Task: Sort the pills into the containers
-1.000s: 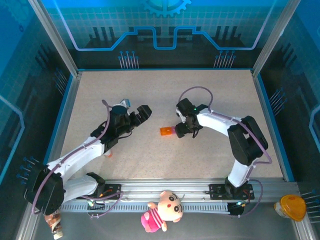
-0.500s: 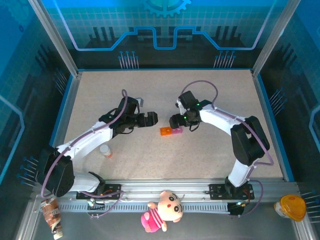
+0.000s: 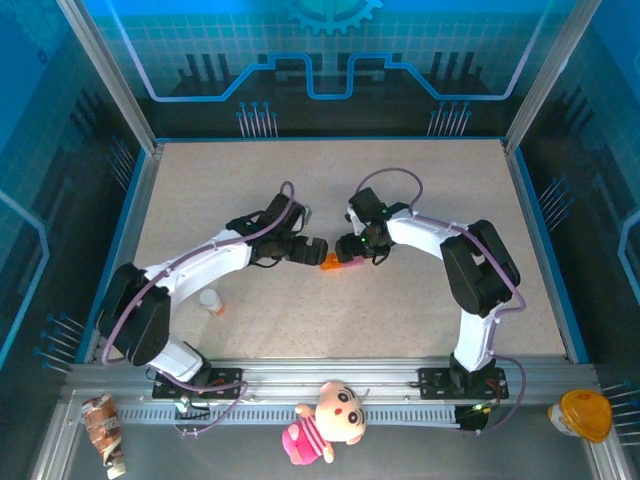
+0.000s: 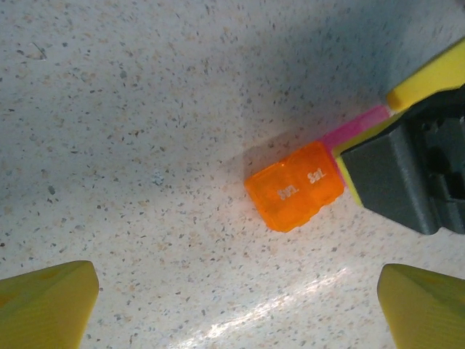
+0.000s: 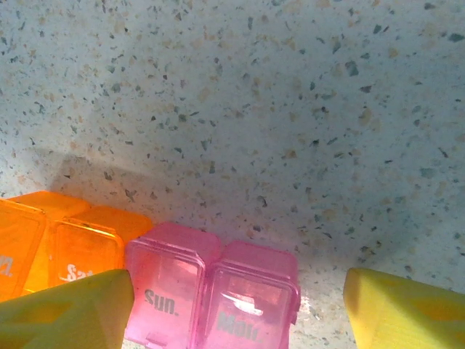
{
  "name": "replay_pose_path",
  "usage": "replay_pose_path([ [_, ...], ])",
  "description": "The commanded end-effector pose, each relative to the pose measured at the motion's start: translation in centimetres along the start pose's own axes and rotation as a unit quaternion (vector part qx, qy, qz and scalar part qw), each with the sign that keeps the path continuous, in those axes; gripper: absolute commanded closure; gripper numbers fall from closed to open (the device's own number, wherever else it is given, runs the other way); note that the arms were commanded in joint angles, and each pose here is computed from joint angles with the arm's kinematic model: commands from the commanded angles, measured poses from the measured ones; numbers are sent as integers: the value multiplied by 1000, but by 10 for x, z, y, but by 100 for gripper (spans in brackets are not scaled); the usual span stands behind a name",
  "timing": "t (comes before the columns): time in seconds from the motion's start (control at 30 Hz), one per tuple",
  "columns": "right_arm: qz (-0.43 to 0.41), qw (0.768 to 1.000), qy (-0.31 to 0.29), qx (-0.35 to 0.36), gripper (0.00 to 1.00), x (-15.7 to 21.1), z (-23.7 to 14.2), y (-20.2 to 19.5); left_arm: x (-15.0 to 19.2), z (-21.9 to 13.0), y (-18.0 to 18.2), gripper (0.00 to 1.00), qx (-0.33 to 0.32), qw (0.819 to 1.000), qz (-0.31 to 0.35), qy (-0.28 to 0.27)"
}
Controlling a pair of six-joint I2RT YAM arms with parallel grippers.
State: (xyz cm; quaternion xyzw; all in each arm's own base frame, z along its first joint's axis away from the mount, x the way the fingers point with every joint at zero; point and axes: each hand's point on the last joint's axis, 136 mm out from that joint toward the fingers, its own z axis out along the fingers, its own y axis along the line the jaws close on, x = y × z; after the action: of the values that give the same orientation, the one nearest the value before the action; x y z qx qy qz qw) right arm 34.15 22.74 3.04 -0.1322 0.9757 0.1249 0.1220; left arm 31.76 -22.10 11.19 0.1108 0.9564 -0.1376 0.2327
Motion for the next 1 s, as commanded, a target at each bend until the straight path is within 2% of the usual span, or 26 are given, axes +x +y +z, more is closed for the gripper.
replay_pose_path([
  [0.0, 1, 1000, 20, 16, 24, 12, 12, -6, 9, 5, -3, 1, -31, 997, 70, 33],
  [0.23, 7, 1000, 26, 14, 24, 17, 18, -7, 20, 25, -10, 1, -55, 989, 120, 60],
  [0.67, 9, 999, 32, 12, 25, 22, 23, -8, 32, 47, -5, 1, -60, 986, 134, 82],
  [0.97, 9, 999, 36, 10, 25, 26, 25, -9, 25, 60, 2, 1, -85, 985, 134, 72],
])
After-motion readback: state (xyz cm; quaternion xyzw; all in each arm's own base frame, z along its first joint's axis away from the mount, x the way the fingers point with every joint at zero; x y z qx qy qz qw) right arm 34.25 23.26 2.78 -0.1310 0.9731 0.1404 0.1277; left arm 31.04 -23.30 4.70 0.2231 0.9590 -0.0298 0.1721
